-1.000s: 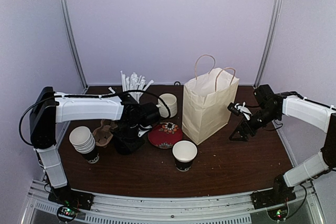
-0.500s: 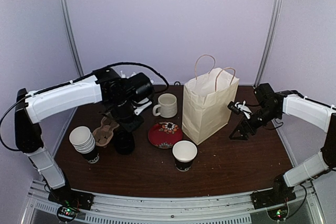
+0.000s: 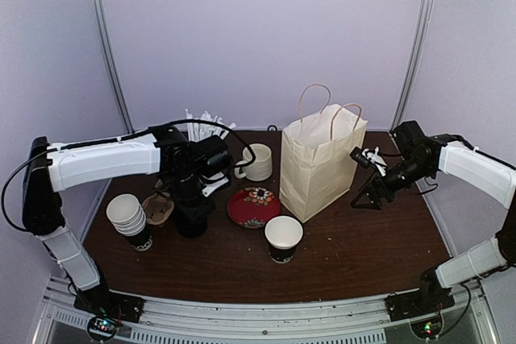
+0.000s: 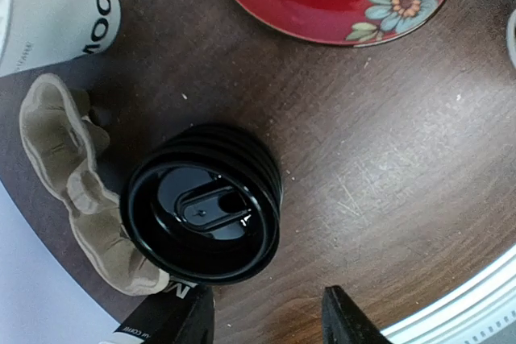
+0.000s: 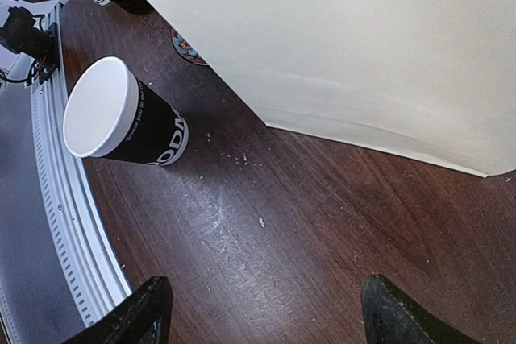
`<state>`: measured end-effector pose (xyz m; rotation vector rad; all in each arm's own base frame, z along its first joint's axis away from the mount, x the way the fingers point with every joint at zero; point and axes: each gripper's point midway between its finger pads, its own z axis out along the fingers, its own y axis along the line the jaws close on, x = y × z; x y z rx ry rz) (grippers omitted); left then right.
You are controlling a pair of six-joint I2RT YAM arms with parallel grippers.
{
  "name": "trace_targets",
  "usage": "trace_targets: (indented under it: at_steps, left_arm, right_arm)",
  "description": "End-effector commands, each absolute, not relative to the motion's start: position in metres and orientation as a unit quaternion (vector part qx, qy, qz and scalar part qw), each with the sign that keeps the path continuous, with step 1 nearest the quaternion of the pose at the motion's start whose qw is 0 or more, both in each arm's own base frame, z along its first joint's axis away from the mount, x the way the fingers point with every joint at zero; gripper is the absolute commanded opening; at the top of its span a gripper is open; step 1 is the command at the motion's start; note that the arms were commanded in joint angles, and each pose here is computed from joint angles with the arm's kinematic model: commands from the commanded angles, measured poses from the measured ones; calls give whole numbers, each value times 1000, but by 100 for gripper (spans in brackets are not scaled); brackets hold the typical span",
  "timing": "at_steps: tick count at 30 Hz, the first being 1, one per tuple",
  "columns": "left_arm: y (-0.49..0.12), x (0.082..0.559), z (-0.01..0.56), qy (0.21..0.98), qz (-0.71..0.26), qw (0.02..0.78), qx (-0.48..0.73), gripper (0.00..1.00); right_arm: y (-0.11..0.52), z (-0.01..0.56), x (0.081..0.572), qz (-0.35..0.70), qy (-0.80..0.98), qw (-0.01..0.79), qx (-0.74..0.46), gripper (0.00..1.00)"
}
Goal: Pack the takeout coffee
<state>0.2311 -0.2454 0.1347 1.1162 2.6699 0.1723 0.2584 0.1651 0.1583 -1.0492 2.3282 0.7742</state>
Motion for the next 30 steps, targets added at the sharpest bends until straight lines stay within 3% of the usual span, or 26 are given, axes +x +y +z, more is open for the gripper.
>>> trace_targets:
  at_steps: [1,8,19,25,30]
  left_arm:
    - [-251,242,115,921,64,126,364,47]
    - [-252,240,83,922,78,89,370,44]
    - [-249,243,74,920,94,83,371,23]
    - [-242,247,72,919,112,85,368,26]
    - [-254,242,93,923,67,98,365,25]
  right_arm:
    - [165,150,255,278,849,234,-385,85]
    - [166,146,255,281,849,227,-385,85]
    - [164,140,256,276,853,221,-385,85]
    - [165,139,258,276,854,218,-384,85]
    - [165,137,258,277,855,215,-383,85]
